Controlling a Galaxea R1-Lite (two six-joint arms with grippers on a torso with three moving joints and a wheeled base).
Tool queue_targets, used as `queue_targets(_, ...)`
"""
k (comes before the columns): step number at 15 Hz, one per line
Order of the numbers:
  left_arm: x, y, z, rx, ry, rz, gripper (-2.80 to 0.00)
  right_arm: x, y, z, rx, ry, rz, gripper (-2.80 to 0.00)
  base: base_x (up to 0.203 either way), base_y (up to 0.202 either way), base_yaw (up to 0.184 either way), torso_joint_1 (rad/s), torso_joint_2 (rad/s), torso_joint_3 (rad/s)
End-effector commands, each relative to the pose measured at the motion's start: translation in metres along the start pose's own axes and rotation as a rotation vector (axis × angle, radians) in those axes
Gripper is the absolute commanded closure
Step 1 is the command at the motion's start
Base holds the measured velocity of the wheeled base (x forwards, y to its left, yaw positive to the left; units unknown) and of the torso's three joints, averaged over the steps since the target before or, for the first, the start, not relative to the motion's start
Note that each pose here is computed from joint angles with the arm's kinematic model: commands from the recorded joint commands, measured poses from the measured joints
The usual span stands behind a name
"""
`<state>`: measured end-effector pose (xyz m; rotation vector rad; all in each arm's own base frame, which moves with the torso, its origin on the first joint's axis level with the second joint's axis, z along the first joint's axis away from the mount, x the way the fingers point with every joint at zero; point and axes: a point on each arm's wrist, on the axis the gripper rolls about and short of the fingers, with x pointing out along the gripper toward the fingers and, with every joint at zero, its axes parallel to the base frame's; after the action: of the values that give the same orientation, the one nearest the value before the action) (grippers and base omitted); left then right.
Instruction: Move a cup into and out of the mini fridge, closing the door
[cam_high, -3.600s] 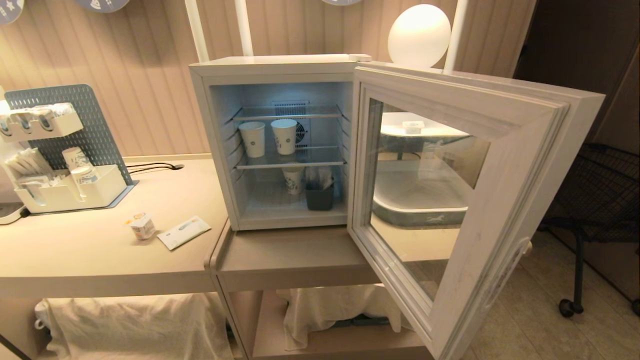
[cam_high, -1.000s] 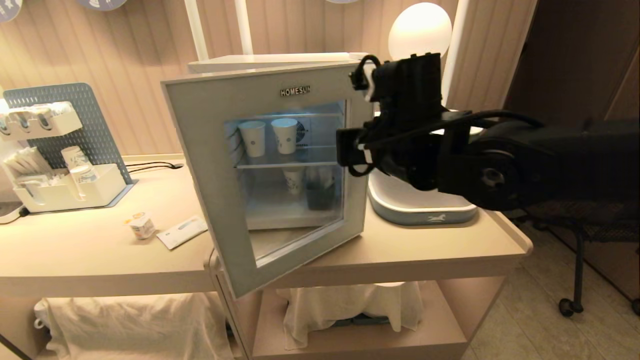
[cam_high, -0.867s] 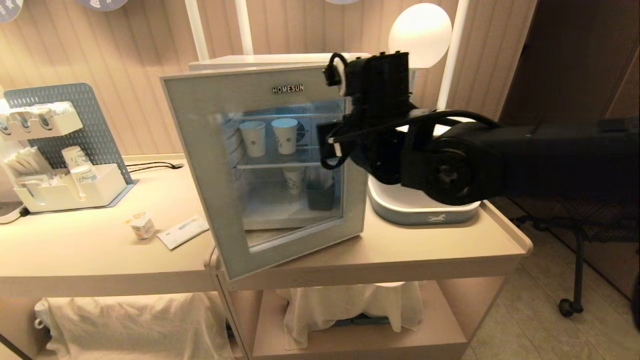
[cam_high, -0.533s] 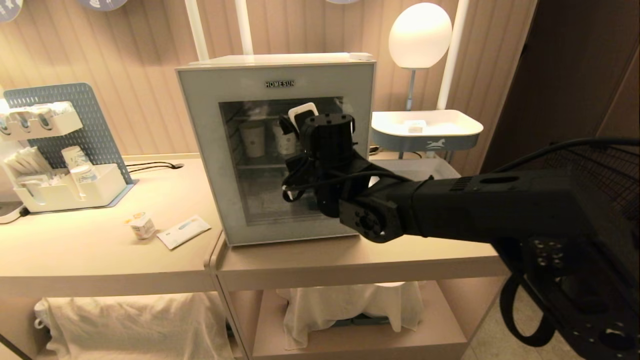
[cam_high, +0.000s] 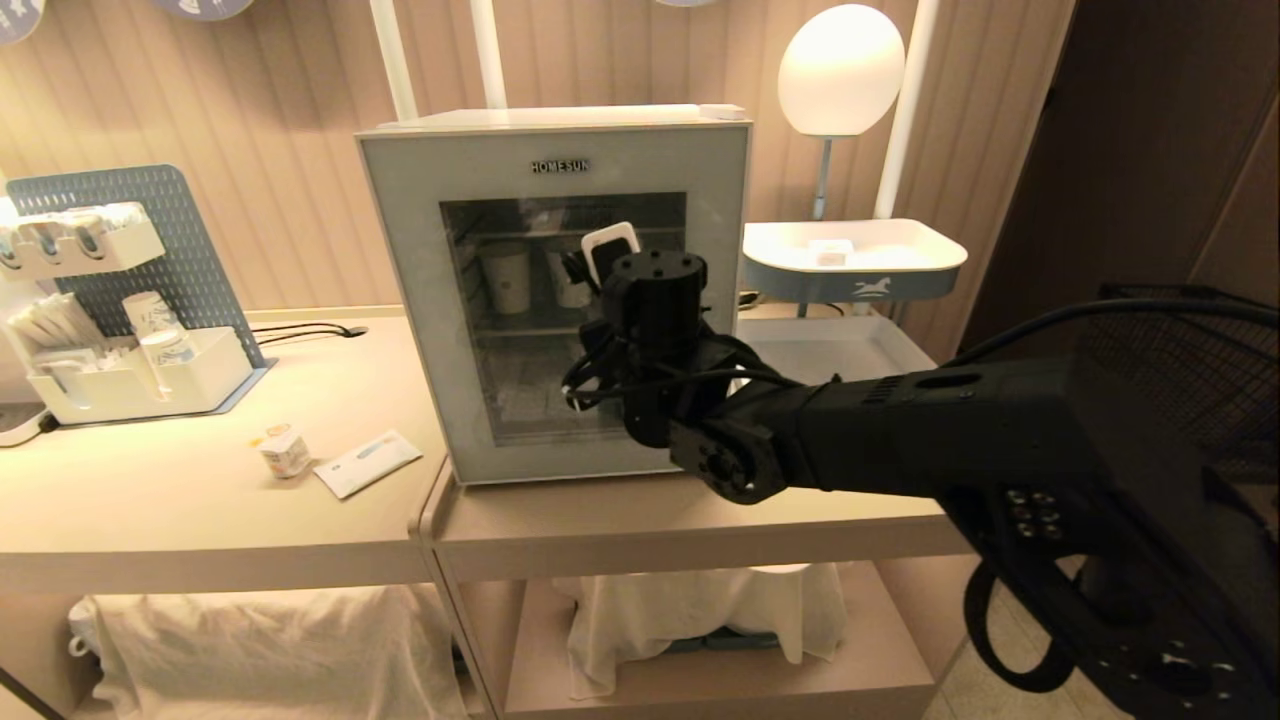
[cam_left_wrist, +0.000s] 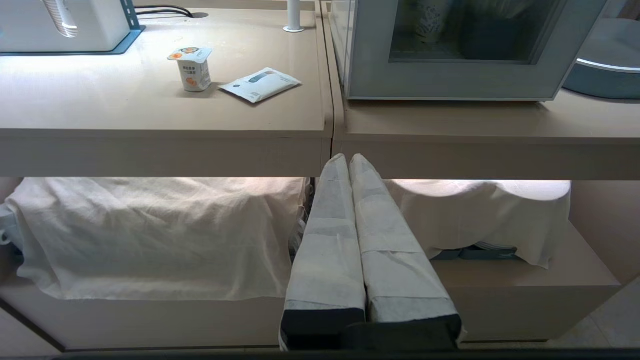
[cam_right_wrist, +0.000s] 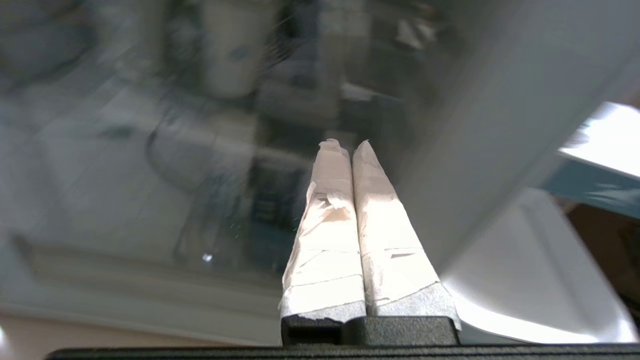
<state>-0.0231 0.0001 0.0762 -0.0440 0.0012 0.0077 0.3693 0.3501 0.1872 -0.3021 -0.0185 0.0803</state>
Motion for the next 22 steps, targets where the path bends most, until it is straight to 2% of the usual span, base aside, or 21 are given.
queue_targets(1, 0.0, 0.0, 0.0, 0.0, 0.0, 0.002, 0.0, -0.023, -0.052, 0.053, 0.072, -0.06, -0.088, 0.0, 0.0, 0.0, 0.0, 0.0, 0.0, 0.0)
queue_targets(4, 0.0, 0.0, 0.0, 0.0, 0.0, 0.002, 0.0, -0.075, -0.145, 0.103, 0.149, -0.099, -0.249, 0.0, 0.0, 0.0, 0.0, 0.0, 0.0, 0.0)
queue_targets(6, 0.0, 0.0, 0.0, 0.0, -0.001, 0.002, 0.0, -0.128, -0.214, 0.121, 0.196, -0.128, -0.354, 0.0, 0.0, 0.0, 0.0, 0.0, 0.0, 0.0)
queue_targets(9, 0.0, 0.0, 0.0, 0.0, 0.0, 0.002, 0.0, -0.231, -0.318, 0.119, 0.249, -0.179, -0.57, 0.0, 0.0, 0.0, 0.0, 0.0, 0.0, 0.0)
queue_targets(11, 0.0, 0.0, 0.0, 0.0, -0.001, 0.002, 0.0, -0.311, -0.362, 0.101, 0.251, -0.209, -0.74, 0.0, 0.0, 0.0, 0.0, 0.0, 0.0, 0.0)
queue_targets(12, 0.0, 0.0, 0.0, 0.0, 0.0, 0.002, 0.0, -0.35, -0.372, 0.089, 0.246, -0.23, -0.808, 0.0, 0.0, 0.0, 0.0, 0.0, 0.0, 0.0)
queue_targets(14, 0.0, 0.0, 0.0, 0.0, 0.0, 0.002, 0.0, -0.42, -0.372, 0.058, 0.226, -0.267, -0.904, 0.0, 0.0, 0.0, 0.0, 0.0, 0.0, 0.0)
queue_targets(15, 0.0, 0.0, 0.0, 0.0, 0.0, 0.002, 0.0, -0.449, -0.365, 0.038, 0.212, -0.271, -0.938, 0.0, 0.0, 0.0, 0.0, 0.0, 0.0, 0.0)
queue_targets(17, 0.0, 0.0, 0.0, 0.0, 0.0, 0.002, 0.0, -0.477, -0.346, -0.012, 0.172, -0.231, -0.966, 0.0, 0.0, 0.0, 0.0, 0.0, 0.0, 0.0)
queue_targets(18, 0.0, 0.0, 0.0, 0.0, 0.001, 0.002, 0.0, -0.479, -0.335, -0.041, 0.146, -0.195, -0.949, 0.0, 0.0, 0.0, 0.0, 0.0, 0.0, 0.0)
queue_targets(19, 0.0, 0.0, 0.0, 0.0, 0.0, 0.002, 0.0, -0.48, -0.324, -0.066, 0.14, -0.211, -0.888, 0.0, 0.0, 0.0, 0.0, 0.0, 0.0, 0.0)
queue_targets(22, 0.0, 0.0, 0.0, 0.0, -0.001, 0.002, 0.0, -0.447, -0.299, -0.134, 0.166, -0.226, -0.627, 0.0, 0.0, 0.0, 0.0, 0.0, 0.0, 0.0)
